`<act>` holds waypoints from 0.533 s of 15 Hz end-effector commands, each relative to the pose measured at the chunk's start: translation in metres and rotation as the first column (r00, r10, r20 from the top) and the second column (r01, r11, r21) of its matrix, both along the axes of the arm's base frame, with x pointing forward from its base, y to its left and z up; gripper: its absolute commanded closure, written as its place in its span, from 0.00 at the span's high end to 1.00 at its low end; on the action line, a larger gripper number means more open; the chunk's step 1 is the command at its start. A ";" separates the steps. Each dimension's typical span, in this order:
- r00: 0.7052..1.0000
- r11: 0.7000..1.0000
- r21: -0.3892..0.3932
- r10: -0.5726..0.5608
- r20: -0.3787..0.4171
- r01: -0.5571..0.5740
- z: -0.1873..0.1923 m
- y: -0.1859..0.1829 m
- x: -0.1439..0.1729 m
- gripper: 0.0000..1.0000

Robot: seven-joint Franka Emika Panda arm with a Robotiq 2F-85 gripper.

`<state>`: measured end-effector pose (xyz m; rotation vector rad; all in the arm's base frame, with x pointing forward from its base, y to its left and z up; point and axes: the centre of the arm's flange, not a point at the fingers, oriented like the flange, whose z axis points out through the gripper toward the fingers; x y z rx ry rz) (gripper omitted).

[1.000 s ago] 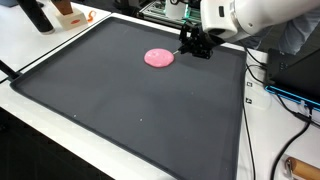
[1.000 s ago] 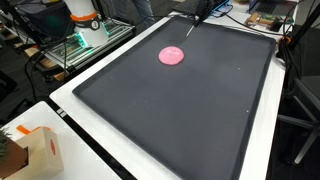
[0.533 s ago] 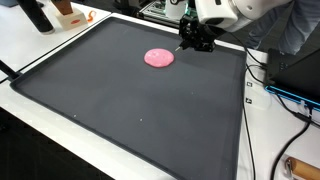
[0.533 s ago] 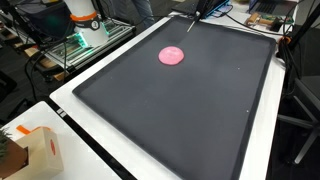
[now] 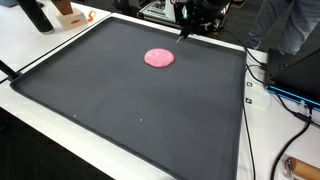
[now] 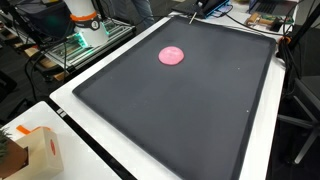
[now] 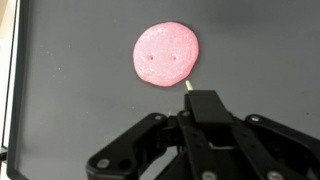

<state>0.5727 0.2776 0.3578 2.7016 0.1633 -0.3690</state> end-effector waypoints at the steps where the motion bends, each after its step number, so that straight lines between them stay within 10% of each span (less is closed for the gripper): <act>1: 0.998 0.993 0.107 0.051 -0.046 -0.045 0.022 -0.027 -0.023 0.03; 8: 0.978 0.954 0.225 0.207 -0.008 -0.200 0.064 -0.056 -0.039 0.03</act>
